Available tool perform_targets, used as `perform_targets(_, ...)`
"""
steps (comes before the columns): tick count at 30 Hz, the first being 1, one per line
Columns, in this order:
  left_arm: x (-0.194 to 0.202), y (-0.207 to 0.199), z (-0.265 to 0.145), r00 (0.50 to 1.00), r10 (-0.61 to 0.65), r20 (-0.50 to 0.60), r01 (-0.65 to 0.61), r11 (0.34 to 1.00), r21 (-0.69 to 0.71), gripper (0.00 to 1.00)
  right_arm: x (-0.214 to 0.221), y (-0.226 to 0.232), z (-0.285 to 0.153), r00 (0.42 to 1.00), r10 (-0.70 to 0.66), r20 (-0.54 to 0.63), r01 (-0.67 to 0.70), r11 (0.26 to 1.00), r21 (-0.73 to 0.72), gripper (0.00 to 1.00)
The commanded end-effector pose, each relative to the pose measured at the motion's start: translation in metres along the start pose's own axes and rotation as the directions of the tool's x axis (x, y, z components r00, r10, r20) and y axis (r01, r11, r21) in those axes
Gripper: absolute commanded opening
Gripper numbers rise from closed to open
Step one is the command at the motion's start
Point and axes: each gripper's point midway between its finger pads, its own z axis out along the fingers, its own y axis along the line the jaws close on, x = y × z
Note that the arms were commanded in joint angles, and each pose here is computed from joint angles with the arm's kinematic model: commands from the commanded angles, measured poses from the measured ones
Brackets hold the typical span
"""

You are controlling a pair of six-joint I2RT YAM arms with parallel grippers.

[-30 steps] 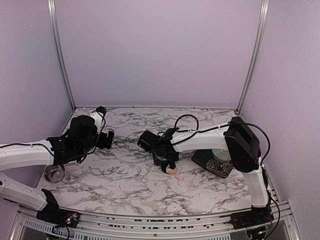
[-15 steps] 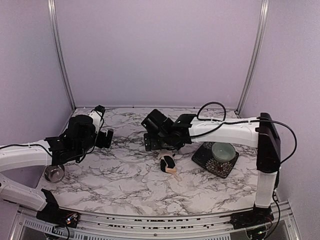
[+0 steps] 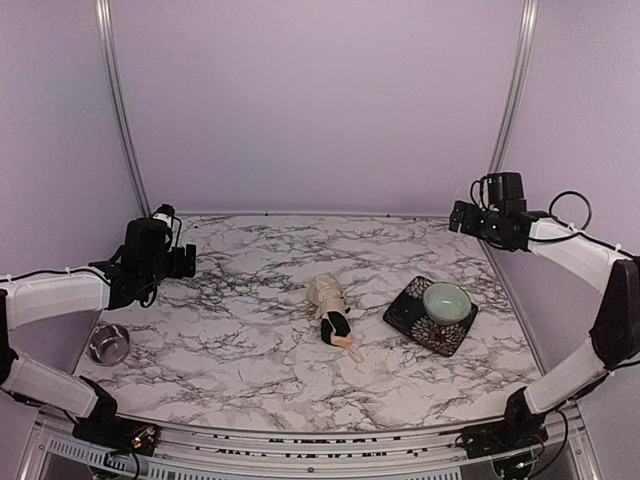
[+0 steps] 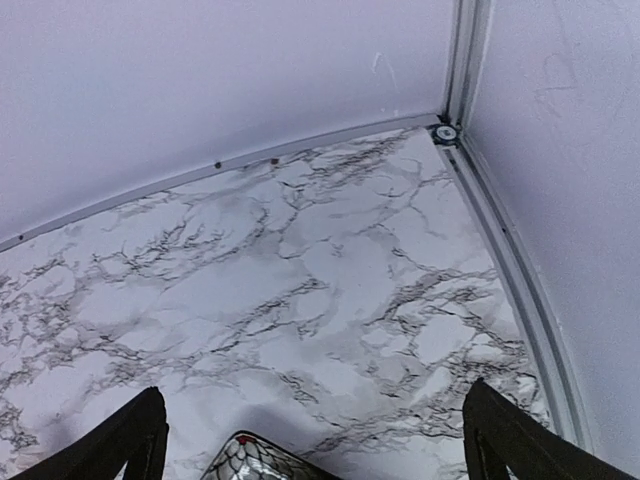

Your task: Put away the umbrella

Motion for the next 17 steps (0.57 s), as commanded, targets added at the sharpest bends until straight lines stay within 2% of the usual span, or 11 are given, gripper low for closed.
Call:
perform_targets(1,-0.006,0.054,0.011,0.995,-0.084,0.054,0.092,0.983,-0.162,0.99,-0.021,-0.032,-0.023,0.986,-0.12,0.116,0.111,0.991,0.077,1.0)
perform_targets(4,0.003,0.087,0.009,0.994,-0.065,0.09,0.088,0.955,-0.283,0.99,-0.007,-0.057,-0.031,0.978,-0.121,0.172,0.111,0.991,0.071,1.0)
perform_targets(7,0.016,0.105,0.007,0.991,-0.062,0.121,0.1,0.935,-0.341,0.99,0.002,-0.088,-0.041,0.968,-0.055,0.245,0.035,0.996,0.083,1.0)
perform_targets(11,0.032,0.121,0.005,0.981,-0.055,0.186,0.12,0.923,-0.365,0.99,0.024,-0.124,-0.047,0.946,-0.028,0.323,-0.035,0.981,0.189,1.0)
perform_targets(17,0.053,0.129,0.015,0.982,-0.083,0.172,0.14,0.926,-0.35,0.99,0.057,-0.146,-0.038,0.937,-0.024,0.347,-0.071,0.964,0.258,1.0)
